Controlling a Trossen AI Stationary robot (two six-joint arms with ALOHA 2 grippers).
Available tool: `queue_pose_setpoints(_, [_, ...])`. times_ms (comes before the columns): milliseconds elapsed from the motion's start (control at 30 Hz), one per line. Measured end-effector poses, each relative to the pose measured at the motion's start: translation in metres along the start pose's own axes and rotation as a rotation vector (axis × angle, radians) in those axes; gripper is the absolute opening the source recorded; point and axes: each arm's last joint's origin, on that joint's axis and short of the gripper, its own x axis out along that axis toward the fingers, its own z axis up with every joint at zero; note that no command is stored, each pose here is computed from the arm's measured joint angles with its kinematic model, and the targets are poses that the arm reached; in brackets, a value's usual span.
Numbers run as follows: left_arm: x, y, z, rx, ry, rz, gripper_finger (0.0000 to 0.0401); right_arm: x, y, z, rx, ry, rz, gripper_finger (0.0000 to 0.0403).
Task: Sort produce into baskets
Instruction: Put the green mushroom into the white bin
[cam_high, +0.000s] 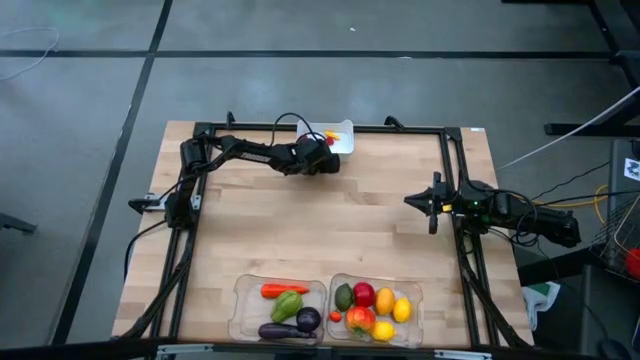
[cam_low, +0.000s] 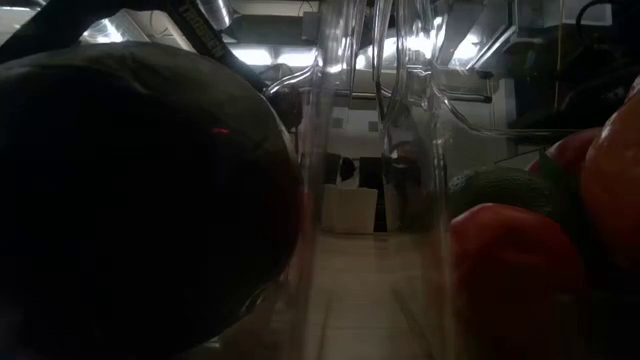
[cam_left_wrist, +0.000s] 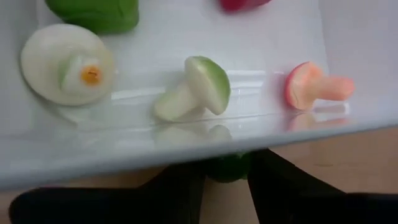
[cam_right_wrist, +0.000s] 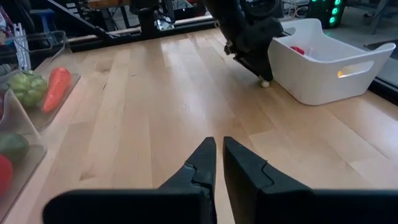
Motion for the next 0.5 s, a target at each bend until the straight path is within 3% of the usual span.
queue_pose_setpoints(200, [-0.002, -0.003, -0.003, 0.024, 0.036, -0.032, 0.0109, 0.0, 0.0, -0.002, 0.0, 0.016, -0.001, 0.0033])
queue_pose_setpoints(400, [-0.013, -0.016, -0.004, 0.031, 0.142, -0.176, 0.0111, 0.0, 0.0, -0.001, 0.0, 0.016, -0.001, 0.0033])
queue_pose_setpoints(500, [-0.025, -0.025, -0.001, 0.028, 0.13, -0.246, 0.0111, 0.0, 0.0, -0.001, 0.0, 0.016, -0.001, 0.0033])
